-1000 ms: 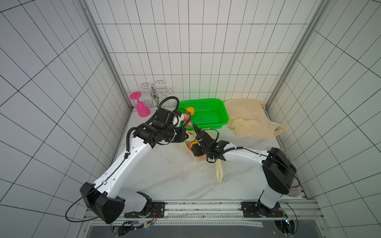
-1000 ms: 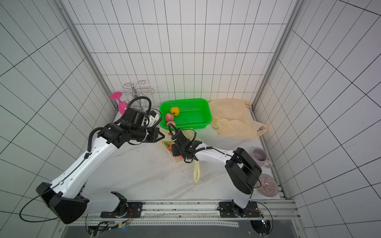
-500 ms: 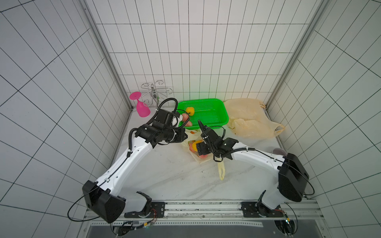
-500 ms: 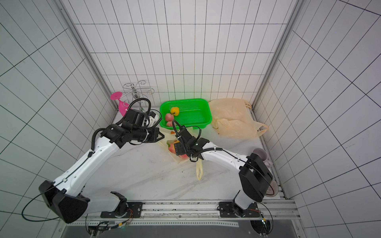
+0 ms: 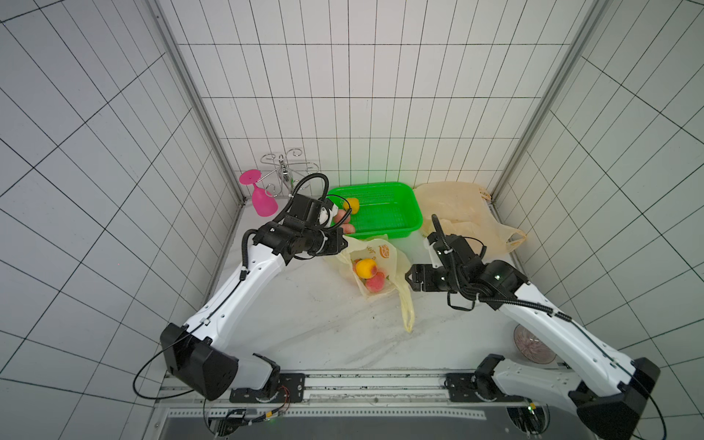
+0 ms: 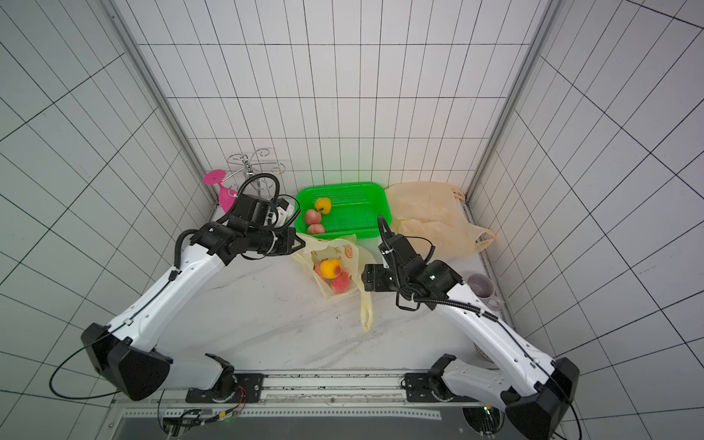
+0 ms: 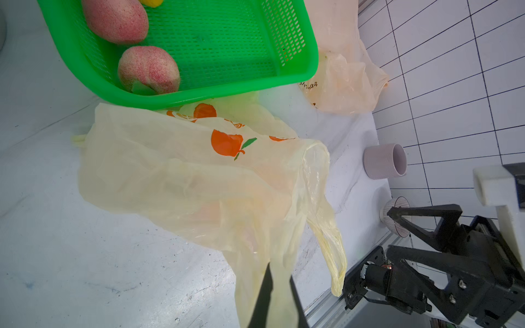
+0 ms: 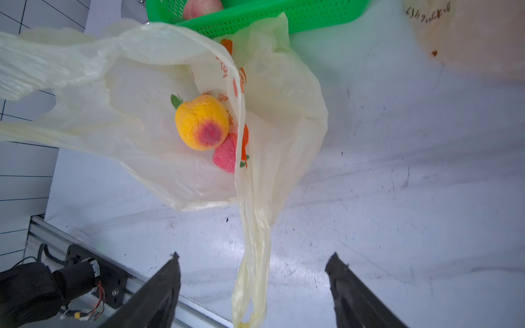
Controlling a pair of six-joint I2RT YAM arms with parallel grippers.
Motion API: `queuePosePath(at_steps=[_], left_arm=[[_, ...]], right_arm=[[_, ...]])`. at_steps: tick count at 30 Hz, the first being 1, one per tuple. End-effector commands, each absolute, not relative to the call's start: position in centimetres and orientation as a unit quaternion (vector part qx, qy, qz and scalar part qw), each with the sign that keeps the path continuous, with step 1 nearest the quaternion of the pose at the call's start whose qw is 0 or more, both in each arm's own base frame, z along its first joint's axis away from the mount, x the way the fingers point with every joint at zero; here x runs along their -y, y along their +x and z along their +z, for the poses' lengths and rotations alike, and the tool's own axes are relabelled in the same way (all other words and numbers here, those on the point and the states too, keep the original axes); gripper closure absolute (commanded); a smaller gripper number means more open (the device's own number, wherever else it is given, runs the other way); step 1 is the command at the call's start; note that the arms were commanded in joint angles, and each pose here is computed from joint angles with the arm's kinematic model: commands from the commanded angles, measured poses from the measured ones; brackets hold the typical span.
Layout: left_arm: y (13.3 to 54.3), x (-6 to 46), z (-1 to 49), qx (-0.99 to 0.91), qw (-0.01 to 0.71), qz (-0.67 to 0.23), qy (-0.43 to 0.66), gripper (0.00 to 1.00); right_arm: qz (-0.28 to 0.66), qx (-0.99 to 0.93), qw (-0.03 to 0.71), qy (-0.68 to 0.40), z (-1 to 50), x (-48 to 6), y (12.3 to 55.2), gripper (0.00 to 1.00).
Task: Place the peach into a plastic bag & tie a knot
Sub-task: Adjust the plastic bag at the center of the board.
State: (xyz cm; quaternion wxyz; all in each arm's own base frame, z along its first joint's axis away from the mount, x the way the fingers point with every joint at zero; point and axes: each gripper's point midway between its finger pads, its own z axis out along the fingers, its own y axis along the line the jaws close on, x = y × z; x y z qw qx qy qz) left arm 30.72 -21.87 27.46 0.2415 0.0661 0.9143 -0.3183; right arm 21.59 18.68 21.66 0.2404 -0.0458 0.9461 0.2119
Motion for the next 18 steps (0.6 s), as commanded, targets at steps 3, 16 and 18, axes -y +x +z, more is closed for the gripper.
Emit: queuePosePath(at_steps=[3,16,18], left_arm=[[31.9,22.2,28.7,-0.906,0.264,-0.322,0.073,1.0],[32.6,22.3,29.2,-0.903,0.276,-0.321,0.07,1.0],[32.7,22.2,29.1,-0.903,0.278,-0.319,0.069,1.0]], right_arm=[[0.259,-0.964,0.066,-0.01,16.3,-19.5,15.7,0.2],[0.319,-0.946,0.039,0.028,10.3,-23.1,17.2,0.54],[0.337,-0.94,0.048,0.038,10.9,-23.7,17.9,0.64]])
